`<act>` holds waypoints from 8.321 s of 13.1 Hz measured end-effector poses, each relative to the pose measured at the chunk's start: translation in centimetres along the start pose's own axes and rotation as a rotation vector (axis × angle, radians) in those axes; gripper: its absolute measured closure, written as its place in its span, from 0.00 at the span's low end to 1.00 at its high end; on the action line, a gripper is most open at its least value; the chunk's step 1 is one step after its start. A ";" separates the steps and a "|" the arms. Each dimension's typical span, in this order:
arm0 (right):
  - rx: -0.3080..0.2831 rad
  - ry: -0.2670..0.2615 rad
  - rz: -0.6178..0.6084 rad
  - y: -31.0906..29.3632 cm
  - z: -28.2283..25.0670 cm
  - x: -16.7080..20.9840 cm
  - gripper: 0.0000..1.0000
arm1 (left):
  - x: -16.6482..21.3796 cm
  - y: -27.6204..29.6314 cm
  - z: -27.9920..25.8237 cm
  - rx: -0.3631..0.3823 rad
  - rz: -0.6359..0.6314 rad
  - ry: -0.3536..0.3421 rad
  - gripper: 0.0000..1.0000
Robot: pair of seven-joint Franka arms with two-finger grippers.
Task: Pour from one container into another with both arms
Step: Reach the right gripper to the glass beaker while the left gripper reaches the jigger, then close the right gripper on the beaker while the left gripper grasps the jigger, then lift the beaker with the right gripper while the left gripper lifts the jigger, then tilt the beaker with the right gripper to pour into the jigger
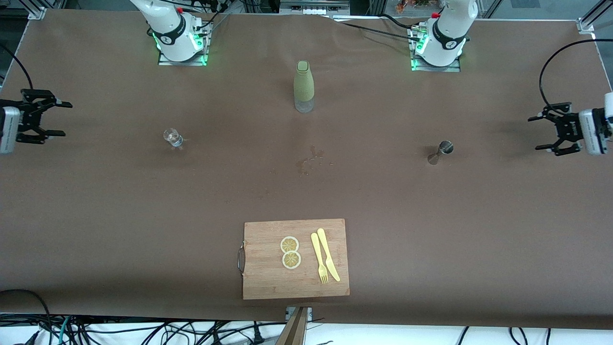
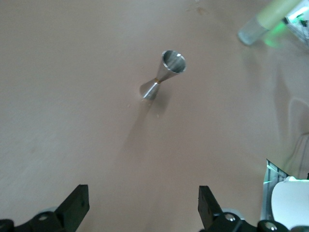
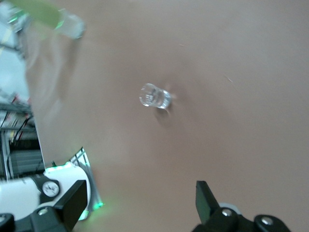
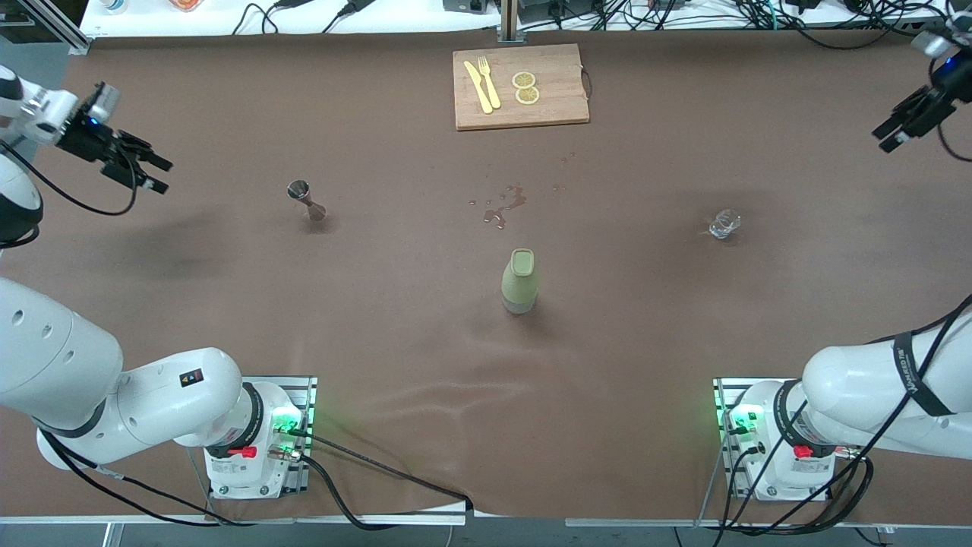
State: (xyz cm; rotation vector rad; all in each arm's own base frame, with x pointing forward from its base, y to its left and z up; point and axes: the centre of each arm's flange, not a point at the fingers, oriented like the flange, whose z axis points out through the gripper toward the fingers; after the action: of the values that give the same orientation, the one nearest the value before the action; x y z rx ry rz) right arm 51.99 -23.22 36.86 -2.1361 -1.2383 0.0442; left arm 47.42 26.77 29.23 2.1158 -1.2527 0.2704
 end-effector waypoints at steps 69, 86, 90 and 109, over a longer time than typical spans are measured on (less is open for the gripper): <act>0.280 0.519 -0.659 -2.0 15.9 32.3 0.88 | 14.6 -5.0 24.6 -0.165 0.733 0.719 0.79; 0.090 0.370 -0.637 -12.6 18.4 44.1 0.88 | 38.1 6.3 46.4 0.062 0.416 0.880 0.79; 0.076 0.339 -0.646 -13.0 19.6 44.3 0.88 | 41.3 12.3 51.8 0.059 0.330 0.894 0.79; -0.040 0.067 -0.603 -17.0 25.0 43.5 0.88 | 45.0 20.0 55.6 0.056 0.283 0.893 0.79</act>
State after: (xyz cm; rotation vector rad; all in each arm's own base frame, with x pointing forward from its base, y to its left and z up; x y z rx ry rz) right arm 54.55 29.64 39.17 -1.6972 -1.7973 -0.3105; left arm 45.94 -46.47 17.03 1.5243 -0.9667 1.2228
